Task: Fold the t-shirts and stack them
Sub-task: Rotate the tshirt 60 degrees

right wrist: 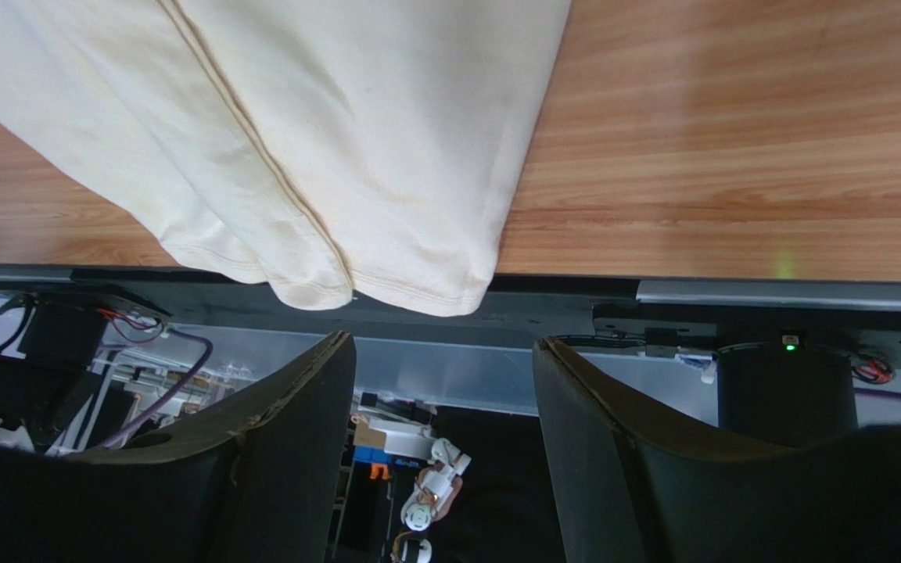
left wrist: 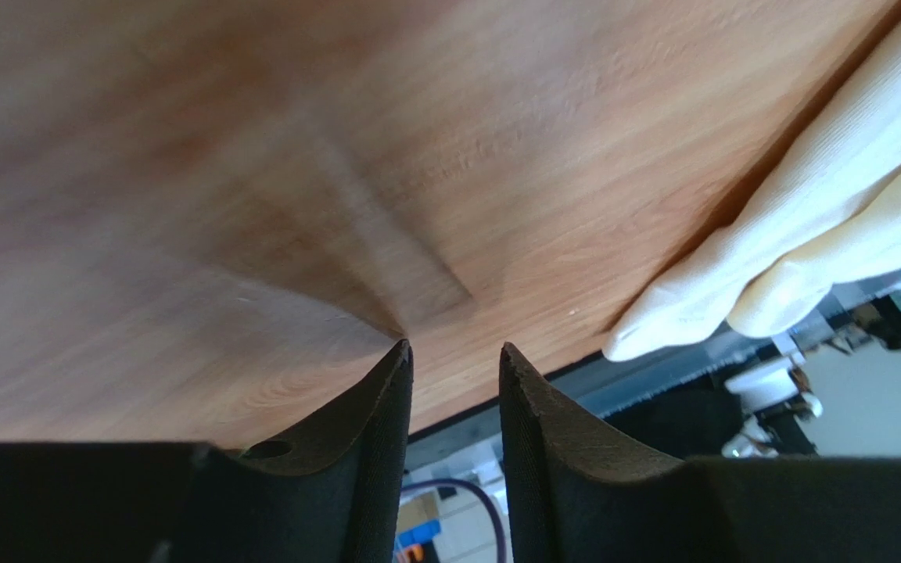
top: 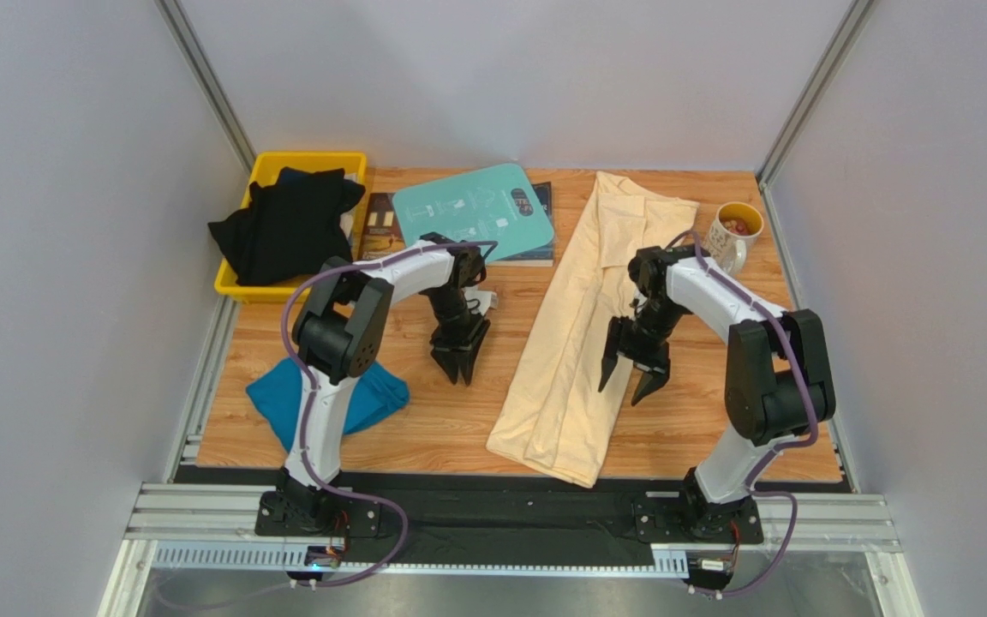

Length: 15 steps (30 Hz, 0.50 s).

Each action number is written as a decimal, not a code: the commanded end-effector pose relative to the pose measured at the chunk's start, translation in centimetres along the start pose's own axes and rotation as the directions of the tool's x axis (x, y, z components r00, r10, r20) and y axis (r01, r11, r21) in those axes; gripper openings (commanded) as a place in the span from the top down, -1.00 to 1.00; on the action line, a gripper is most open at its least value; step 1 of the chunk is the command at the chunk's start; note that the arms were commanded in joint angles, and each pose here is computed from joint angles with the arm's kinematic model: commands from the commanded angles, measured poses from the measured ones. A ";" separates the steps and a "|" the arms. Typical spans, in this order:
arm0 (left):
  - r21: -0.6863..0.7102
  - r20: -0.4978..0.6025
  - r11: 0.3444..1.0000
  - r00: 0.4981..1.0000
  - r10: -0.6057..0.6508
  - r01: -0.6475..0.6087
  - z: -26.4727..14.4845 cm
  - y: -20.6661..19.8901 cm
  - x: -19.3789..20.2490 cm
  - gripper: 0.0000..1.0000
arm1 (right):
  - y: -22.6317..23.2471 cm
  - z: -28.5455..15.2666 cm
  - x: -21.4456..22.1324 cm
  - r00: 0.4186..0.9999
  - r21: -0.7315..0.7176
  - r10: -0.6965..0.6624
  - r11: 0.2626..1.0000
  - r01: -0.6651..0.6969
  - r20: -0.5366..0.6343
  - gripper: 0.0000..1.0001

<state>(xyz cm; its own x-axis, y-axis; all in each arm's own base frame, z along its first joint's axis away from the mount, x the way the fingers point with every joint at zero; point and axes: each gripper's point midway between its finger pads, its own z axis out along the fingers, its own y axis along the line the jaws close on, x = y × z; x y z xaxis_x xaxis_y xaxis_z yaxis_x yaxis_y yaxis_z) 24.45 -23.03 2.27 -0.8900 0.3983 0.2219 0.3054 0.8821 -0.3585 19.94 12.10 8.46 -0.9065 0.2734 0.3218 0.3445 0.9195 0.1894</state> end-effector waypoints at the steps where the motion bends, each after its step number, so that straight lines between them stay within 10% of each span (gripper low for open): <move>1: 0.134 0.054 0.991 0.998 0.016 -0.023 -1.8 -3.1 0.9 0.19 | 0.2 0.5 1.9 1.000 -0.018 -0.006 1.000 0.006 0.005 -0.26; 15: 0.263 0.018 0.965 1.000 0.005 -0.009 -2.6 -5.7 2.3 0.18 | 1.2 5.8 4.0 0.999 -0.250 -0.007 0.968 -0.002 -0.036 -0.27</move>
<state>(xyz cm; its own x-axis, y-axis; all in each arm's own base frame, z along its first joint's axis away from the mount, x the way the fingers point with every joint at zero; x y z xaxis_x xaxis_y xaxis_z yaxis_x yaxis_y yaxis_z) 21.96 -25.21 4.67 -0.8859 0.4024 0.2308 0.2442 0.8275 -0.5055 13.82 13.80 4.86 -0.8783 0.2605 0.4008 0.3868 0.8801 0.2755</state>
